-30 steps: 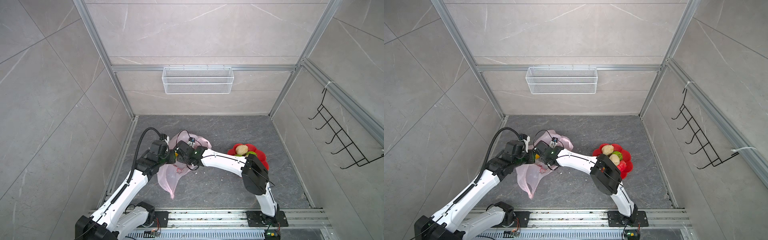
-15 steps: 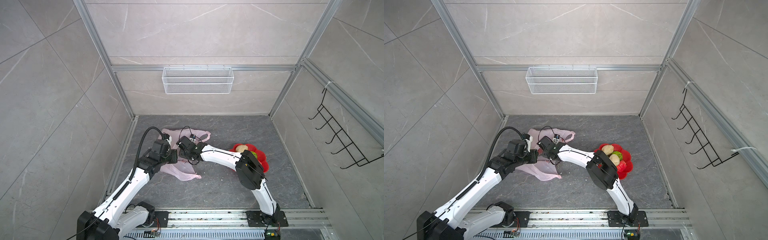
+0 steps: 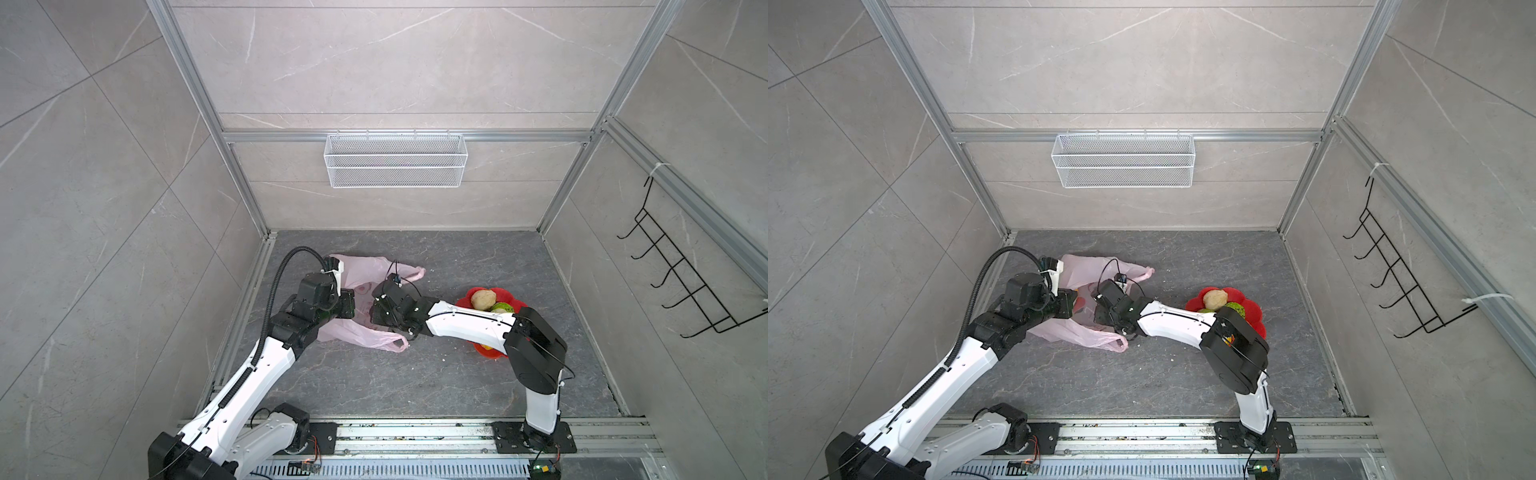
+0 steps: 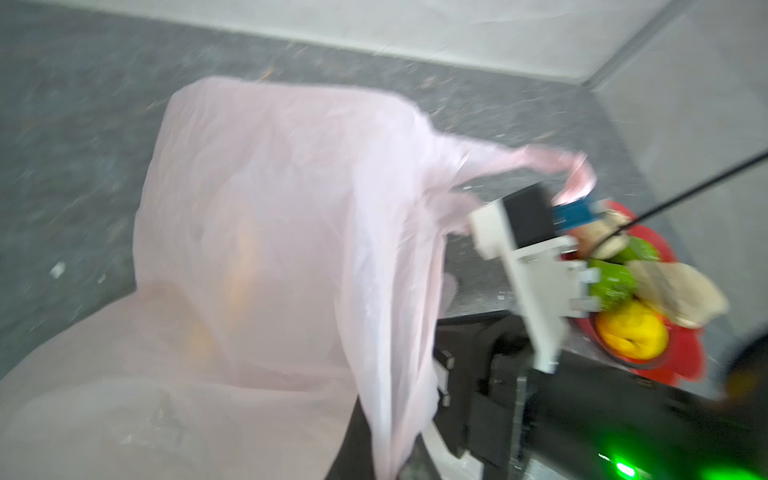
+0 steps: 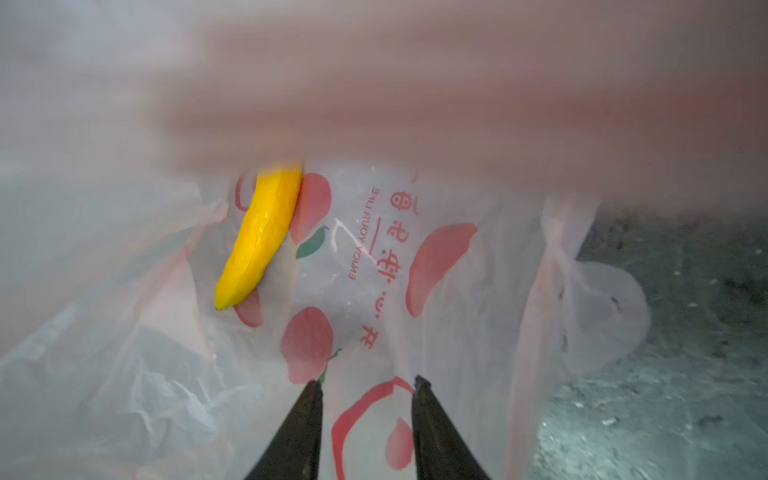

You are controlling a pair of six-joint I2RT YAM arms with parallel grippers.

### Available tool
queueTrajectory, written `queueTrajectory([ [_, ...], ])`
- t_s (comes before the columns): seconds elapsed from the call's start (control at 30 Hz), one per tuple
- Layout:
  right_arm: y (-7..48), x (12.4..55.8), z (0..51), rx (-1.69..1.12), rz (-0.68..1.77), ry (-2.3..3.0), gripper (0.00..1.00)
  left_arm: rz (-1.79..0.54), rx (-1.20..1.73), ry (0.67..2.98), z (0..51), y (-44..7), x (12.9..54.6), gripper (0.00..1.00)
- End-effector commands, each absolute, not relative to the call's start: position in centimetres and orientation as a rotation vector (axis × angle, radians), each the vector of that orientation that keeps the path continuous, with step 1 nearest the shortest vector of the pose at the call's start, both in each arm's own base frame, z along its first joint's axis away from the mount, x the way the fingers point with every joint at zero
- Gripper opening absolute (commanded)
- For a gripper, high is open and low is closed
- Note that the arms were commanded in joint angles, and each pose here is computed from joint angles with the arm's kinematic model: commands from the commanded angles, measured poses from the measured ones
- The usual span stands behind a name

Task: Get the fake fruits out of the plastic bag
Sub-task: 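Move the open right gripper back into the bag mouth, then lower the right gripper into the bag toward the yellow banana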

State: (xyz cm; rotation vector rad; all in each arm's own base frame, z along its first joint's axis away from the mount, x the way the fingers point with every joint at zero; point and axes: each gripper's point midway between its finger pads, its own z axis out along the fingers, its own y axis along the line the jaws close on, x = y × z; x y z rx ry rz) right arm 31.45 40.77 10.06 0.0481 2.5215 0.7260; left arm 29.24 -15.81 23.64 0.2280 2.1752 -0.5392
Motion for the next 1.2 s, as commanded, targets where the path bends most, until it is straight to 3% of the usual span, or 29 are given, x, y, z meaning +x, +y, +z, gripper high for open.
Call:
queueTrajectory([
  [0.0, 41.3, 31.8, 13.0, 0.028, 0.871, 2.405, 0.39, -0.656, 0.431, 1.951, 29.3, -17.8, 27.6, 0.0],
  [0.2, 40.6, 31.7, 13.0, 0.037, 0.943, 2.375, 0.39, -0.777, 0.58, 1.914, 29.8, -18.8, 23.8, 0.0],
  [0.43, 41.5, 32.0, 11.2, 0.077, 0.98, 2.399, 0.42, -0.732, 0.511, 2.038, 26.6, -17.7, 23.7, 0.0],
  [0.67, 41.5, 31.5, 12.3, 0.046, 0.992, 2.405, 0.43, -0.712, 0.585, 1.955, 30.2, -18.1, 23.8, 0.0],
  [0.97, 43.6, 31.8, 11.1, 0.001, 1.04, 2.408, 0.45, -0.5, 0.429, 2.227, 24.0, -14.9, 25.0, 0.0],
  [1.17, 45.3, 30.8, 10.3, -0.076, 1.068, 2.422, 0.39, -0.358, 0.296, 2.222, 23.2, -12.9, 26.9, 0.04],
])
